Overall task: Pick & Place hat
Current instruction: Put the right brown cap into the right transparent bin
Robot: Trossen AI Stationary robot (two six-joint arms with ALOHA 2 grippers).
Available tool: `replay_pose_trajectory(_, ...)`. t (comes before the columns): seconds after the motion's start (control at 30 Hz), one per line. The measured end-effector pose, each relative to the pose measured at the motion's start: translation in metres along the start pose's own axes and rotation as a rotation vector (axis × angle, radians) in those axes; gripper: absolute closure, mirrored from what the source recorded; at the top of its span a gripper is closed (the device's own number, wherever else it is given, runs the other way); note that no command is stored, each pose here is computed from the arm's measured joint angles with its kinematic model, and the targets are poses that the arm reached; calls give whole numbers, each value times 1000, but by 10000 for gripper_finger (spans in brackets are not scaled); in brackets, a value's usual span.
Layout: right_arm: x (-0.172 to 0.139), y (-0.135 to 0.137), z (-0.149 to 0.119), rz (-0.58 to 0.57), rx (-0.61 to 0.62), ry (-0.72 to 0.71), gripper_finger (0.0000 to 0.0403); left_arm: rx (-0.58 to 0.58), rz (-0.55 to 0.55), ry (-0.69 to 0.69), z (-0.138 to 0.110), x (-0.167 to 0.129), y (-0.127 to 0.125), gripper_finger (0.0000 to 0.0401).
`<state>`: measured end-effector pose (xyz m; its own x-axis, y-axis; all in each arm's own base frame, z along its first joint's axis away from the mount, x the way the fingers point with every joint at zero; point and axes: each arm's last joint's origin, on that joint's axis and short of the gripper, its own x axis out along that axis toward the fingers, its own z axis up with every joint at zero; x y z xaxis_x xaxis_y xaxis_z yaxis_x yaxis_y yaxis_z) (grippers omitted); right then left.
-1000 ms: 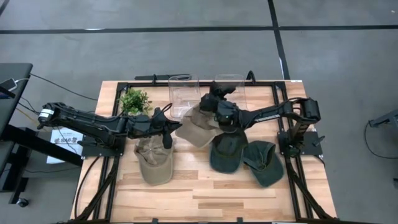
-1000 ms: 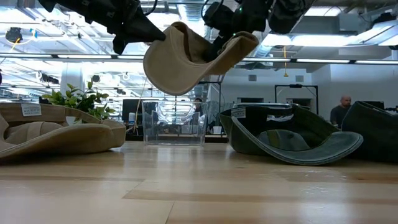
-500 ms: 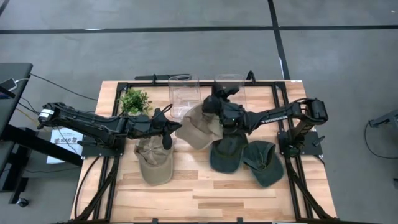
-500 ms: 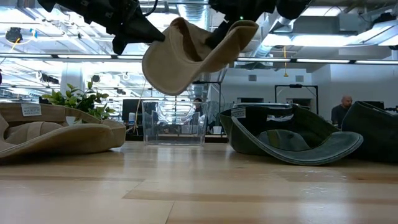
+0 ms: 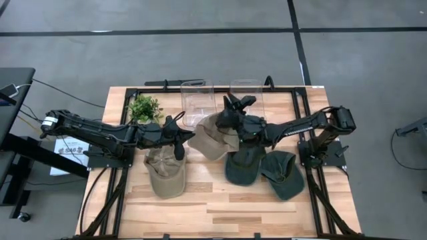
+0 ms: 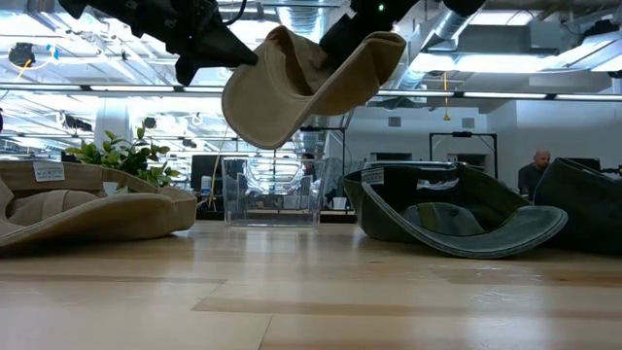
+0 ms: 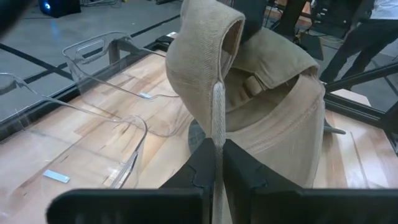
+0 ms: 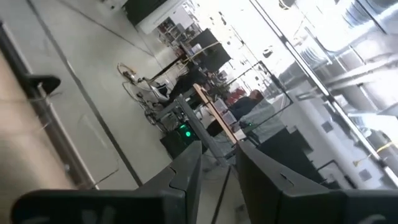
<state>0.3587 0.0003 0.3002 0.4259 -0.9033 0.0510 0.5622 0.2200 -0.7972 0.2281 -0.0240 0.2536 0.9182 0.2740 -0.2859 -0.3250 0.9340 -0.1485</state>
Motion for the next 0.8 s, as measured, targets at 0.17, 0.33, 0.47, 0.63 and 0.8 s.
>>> replay_pose_trajectory(0.17, -10, -31, 5, -12, 136, -26, 306, 11, 14, -4, 0, 0, 0, 384)
replay_pose_trajectory(0.33, -27, -63, 6, 41, 253, -77, 306, 24, 18, -5, 0, 0, 1, 384)
replay_pose_trajectory(0.47, -39, -81, -2, 249, 405, -158, 306, 27, 18, -5, 0, 0, 1, 384)
replay_pose_trajectory(0.63, -34, -95, -25, 754, 617, -196, 306, 32, 19, -5, 0, 0, 1, 384)
replay_pose_trajectory(0.8, -22, -107, -43, 1016, 711, -149, 306, 32, 19, -5, 0, 0, 1, 384)
